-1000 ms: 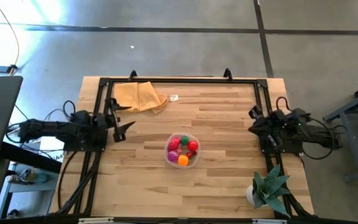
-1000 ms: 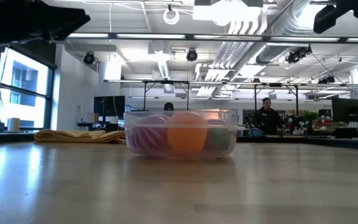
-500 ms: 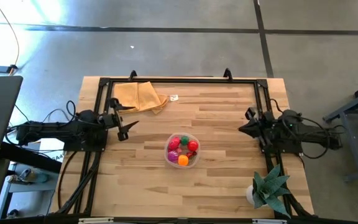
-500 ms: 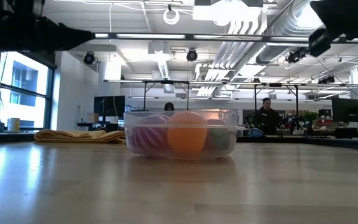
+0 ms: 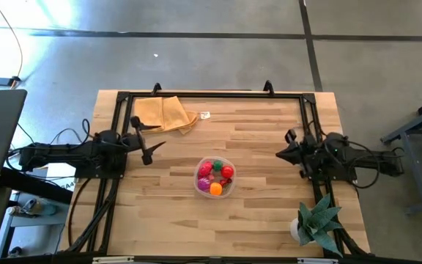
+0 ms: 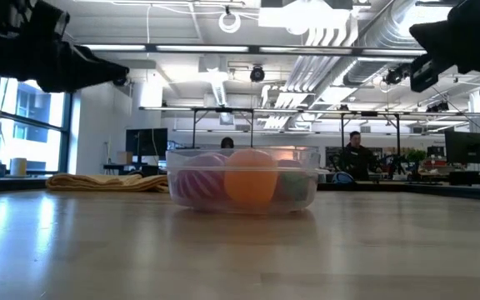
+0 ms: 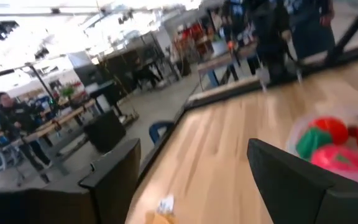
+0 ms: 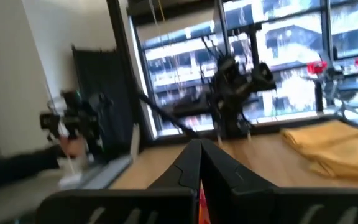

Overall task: Pick and placing Produce into tupperware
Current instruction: Return to Home Position

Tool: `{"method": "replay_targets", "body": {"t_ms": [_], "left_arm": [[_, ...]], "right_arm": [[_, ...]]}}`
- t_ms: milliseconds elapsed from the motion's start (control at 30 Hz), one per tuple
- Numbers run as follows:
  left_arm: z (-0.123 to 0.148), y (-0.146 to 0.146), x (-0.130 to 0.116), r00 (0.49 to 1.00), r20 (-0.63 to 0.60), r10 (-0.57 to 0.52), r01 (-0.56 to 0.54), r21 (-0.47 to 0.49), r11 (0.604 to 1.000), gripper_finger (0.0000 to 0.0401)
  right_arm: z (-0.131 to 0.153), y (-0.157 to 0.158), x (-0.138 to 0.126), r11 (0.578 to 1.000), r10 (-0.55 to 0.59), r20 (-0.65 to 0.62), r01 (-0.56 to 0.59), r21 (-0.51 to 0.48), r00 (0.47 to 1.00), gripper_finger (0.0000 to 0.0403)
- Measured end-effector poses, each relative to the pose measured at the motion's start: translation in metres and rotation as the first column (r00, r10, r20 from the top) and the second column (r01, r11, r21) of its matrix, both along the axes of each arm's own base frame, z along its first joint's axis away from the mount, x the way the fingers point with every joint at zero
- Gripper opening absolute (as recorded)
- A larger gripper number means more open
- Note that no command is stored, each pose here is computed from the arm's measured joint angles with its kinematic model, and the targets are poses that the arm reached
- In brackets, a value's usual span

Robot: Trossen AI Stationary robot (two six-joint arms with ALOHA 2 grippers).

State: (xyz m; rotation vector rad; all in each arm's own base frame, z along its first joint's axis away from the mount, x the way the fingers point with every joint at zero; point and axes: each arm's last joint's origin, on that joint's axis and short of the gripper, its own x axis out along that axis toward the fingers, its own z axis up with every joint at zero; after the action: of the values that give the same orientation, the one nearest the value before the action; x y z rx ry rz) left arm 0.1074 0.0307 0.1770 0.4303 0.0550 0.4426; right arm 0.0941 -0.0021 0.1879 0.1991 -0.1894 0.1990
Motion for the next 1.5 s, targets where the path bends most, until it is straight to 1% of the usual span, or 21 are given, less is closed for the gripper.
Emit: {"method": "replay_targets", "body": {"t_ms": [200, 267, 400, 467, 567, 1500], "left_arm": [[-0.010, 0.000, 0.000, 0.995, -0.099, 0.009, -0.011, -0.019, 1.000, 0.0284], [-0.012, 0.000, 0.000, 0.992, -0.123, 0.009, -0.012, -0.024, 1.000, 0.0285], [-0.016, 0.000, -0.001, 0.986, -0.164, 0.007, -0.014, -0.041, 0.999, 0.0285], [-0.018, 0.000, -0.001, 0.985, -0.171, 0.007, -0.017, -0.061, 0.998, 0.0285], [-0.019, 0.000, -0.001, 0.982, -0.188, 0.006, -0.018, -0.063, 0.998, 0.0285], [-0.019, 0.000, -0.001, 0.982, -0.187, 0.006, -0.019, -0.064, 0.998, 0.0285]], "right_arm": [[-0.016, -0.001, 0.002, 0.997, -0.032, -0.154, 0.021, -0.075, 0.988, 0.0000], [-0.017, -0.002, 0.003, 0.994, -0.078, -0.160, 0.064, -0.094, 0.984, 0.0000], [-0.018, -0.004, 0.003, 0.989, -0.133, -0.171, 0.118, -0.091, 0.976, 0.0000], [-0.018, -0.004, 0.003, 0.987, -0.150, -0.175, 0.136, -0.090, 0.973, 0.0000], [-0.018, -0.005, 0.003, 0.985, -0.165, -0.178, 0.151, -0.087, 0.970, 0.0000], [-0.018, -0.005, 0.003, 0.984, -0.168, -0.180, 0.155, -0.087, 0.969, 0.0000]]}}
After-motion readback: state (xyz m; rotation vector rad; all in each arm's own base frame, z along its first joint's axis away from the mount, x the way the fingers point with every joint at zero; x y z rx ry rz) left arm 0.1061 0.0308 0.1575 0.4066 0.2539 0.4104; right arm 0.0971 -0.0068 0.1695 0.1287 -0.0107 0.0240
